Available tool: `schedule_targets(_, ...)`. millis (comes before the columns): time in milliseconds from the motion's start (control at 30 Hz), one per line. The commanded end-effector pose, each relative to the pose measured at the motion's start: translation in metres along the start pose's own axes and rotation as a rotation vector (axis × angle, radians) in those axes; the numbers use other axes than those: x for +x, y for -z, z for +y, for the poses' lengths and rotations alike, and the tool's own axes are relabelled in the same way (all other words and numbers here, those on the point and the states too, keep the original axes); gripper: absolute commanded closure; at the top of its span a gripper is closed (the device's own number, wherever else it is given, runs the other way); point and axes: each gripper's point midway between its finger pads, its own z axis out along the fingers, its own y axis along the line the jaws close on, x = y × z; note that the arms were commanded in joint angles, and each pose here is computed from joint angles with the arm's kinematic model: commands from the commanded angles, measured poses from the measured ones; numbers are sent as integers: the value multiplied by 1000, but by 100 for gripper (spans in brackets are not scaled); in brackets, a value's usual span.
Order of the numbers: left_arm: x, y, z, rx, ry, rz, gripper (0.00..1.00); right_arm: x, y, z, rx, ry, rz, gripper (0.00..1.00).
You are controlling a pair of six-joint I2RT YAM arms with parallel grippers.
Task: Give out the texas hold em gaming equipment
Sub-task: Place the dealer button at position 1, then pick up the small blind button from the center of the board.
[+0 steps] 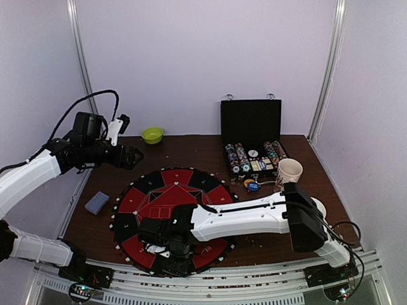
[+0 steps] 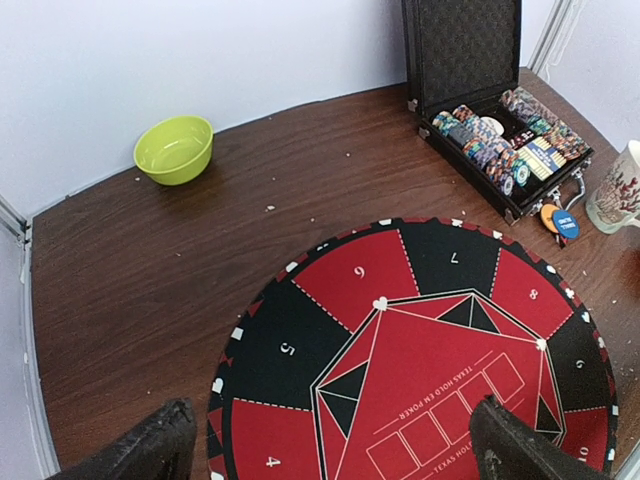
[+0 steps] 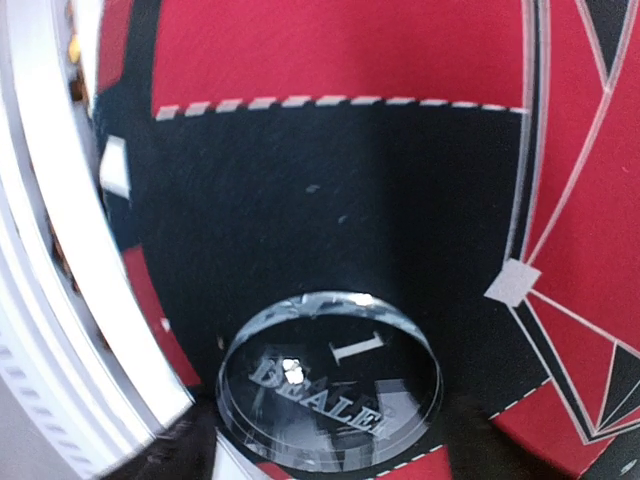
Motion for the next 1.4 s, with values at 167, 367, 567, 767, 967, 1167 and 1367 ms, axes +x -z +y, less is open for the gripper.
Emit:
schedule_targets(167,-23,8,0,-1,-42,-98,2,-24,74,-30,66,-93,-142,0)
schedule_targets(367,-33,6,-2,15,-40,-113,2,-45,179,-97,84,-229,-442,0)
schedule_targets(567,-37,1,-4,30,-33,-109,2,3,261,-238,281,-643,-639,0)
schedule_targets(767,-41,-4,-5,34,-29,-108,2,74,231,-305,471,-924,-511,5)
schedule_targets(967,-38,-19,-8,60,-28,-84,2,128,155,-327,512,-1088,-343,11)
schedule_targets(1167,-31,-32,-7,60,-43,-51,2,149,101,-349,501,-1160,-270,14)
schedule_targets(1367,-29,-34,-3,40,-57,-45,2,155,67,-371,442,-1214,-259,22)
